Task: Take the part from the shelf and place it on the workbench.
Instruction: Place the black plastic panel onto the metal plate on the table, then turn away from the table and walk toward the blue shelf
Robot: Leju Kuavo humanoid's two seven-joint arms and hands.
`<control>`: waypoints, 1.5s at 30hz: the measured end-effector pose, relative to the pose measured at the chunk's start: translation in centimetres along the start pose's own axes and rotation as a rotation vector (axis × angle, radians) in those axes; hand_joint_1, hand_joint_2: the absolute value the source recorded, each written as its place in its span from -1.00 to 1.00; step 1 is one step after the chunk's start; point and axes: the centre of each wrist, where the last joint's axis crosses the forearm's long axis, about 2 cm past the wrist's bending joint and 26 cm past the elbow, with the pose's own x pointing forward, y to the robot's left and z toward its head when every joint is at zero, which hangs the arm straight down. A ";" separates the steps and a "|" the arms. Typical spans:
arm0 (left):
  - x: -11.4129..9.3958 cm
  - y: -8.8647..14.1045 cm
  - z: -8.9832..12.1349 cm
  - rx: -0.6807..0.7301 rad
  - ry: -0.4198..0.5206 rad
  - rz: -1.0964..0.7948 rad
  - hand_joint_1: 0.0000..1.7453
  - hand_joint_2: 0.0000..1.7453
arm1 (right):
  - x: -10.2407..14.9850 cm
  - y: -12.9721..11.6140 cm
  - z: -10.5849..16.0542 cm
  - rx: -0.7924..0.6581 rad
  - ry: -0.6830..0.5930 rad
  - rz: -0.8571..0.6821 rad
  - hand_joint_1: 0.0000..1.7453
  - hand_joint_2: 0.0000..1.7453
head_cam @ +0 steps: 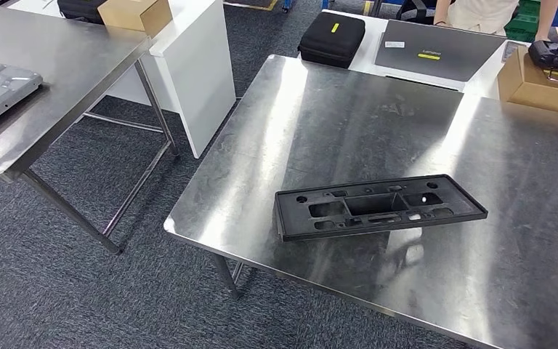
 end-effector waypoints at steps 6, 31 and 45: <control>0.2 -0.6 0.3 0.019 -0.013 0.022 -1.00 -1.00 | -3.0 4.1 3.4 -0.135 0.154 0.224 -1.00 1.00; 1.9 -2.4 0.3 -0.142 0.042 -0.031 -1.00 -1.00 | 8.7 22.0 32.4 1.157 1.294 0.012 -1.00 1.00; 0.9 -1.9 0.7 -0.145 0.072 -0.045 -1.00 -1.00 | 13.1 22.0 35.5 1.588 1.102 -0.159 -1.00 1.00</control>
